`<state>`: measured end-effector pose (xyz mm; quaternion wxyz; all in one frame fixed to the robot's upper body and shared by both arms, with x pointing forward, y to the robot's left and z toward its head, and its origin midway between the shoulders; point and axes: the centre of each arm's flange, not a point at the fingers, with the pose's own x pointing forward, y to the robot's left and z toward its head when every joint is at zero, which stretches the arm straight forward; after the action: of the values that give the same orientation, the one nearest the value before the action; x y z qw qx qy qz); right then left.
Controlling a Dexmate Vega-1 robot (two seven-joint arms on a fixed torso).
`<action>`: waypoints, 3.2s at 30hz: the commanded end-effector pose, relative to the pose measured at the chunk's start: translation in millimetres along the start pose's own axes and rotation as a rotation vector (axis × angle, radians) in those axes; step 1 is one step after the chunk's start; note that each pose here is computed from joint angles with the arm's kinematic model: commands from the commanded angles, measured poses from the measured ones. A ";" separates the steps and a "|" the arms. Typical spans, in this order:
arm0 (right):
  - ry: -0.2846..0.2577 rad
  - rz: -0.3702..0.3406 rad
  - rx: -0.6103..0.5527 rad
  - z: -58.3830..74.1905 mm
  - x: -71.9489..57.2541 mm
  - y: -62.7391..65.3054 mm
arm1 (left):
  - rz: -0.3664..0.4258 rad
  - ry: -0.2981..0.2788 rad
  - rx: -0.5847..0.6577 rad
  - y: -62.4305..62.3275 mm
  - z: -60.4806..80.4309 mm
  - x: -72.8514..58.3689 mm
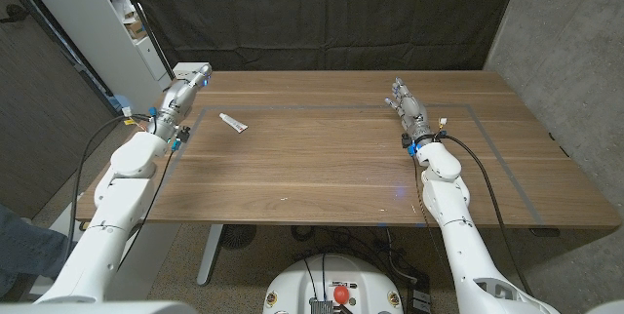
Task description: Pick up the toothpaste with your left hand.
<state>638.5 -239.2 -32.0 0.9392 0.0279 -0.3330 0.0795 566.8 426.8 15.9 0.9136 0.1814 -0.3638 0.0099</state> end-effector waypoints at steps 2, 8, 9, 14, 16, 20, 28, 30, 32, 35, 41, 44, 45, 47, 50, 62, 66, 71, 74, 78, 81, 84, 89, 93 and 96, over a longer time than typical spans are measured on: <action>0.006 0.007 0.004 -3.6 0.7 5.1 | 0.004 0.011 0.126 8.3 6.7 -4.1; 0.003 0.009 0.009 -4.5 1.7 7.3 | 0.004 0.010 0.158 8.8 8.2 -1.9; 0.002 0.008 0.008 -4.4 1.9 7.4 | 0.004 0.012 0.162 9.1 8.0 -1.6; 0.001 0.005 0.006 -3.8 2.2 7.7 | -0.003 0.021 0.192 11.6 6.3 0.3; 0.002 0.003 0.005 -3.9 2.2 7.7 | -0.005 0.026 0.197 12.6 5.9 0.8; 0.003 0.001 0.005 -4.3 2.7 8.0 | -0.003 0.026 0.228 16.8 7.4 2.3; 0.002 -0.005 0.004 -5.4 5.4 10.0 | 0.012 0.012 0.276 22.9 9.1 6.1; 0.001 -0.006 0.004 -5.5 6.2 10.6 | 0.012 0.013 0.285 24.7 8.4 6.9; 0.001 -0.007 0.004 -5.5 7.2 11.4 | 0.020 0.011 0.312 26.5 8.7 6.5; 0.003 -0.006 0.001 -5.4 8.8 12.6 | 0.025 0.017 0.332 30.0 9.6 6.3; 0.006 -0.003 -0.001 -5.9 11.9 14.5 | 0.022 0.021 0.382 32.8 10.9 5.7; 0.008 -0.001 -0.002 -6.4 12.8 15.5 | 0.016 0.022 0.397 32.8 11.1 5.8; 0.010 0.001 -0.003 -6.9 13.3 16.3 | 0.001 0.024 0.417 33.7 12.1 6.8; 0.013 0.002 -0.003 -7.3 13.5 16.8 | -0.004 0.025 0.432 34.6 13.1 7.1; 0.022 0.008 -0.009 -8.3 14.1 19.5 | -0.017 0.024 0.466 37.5 15.3 9.2; 0.027 0.008 -0.018 -7.2 17.9 22.5 | -0.027 0.017 0.518 41.2 15.8 14.8; 0.027 0.008 -0.018 -7.4 19.8 22.8 | -0.022 0.014 0.514 41.7 13.4 15.6; 0.020 0.010 -0.018 -5.1 22.5 23.6 | -0.041 0.020 0.538 41.7 13.3 16.6; 0.016 0.012 -0.019 -3.5 23.8 23.8 | -0.043 0.022 0.566 43.2 16.1 16.9; 0.010 0.011 -0.015 -2.3 24.3 23.8 | -0.051 0.019 0.582 45.3 20.3 17.9; 0.011 0.011 -0.016 -2.0 24.4 23.9 | -0.066 0.023 0.628 45.7 24.0 18.6; 0.011 0.011 -0.015 -2.0 24.5 24.2 | -0.070 0.023 0.633 45.7 25.2 18.3; 0.009 0.013 -0.016 -1.9 24.8 25.1 | -0.078 0.035 0.667 46.3 26.4 17.2; 0.008 0.013 -0.016 -1.6 24.6 25.0 | -0.069 0.042 0.669 47.8 26.0 15.8; 0.008 0.014 -0.015 -1.4 24.4 24.9 | -0.077 0.048 0.688 47.7 27.1 15.0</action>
<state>654.4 -211.9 -18.8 0.9408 0.0182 -0.3283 0.0823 556.9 459.2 58.1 0.8167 0.4686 -0.3231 0.0951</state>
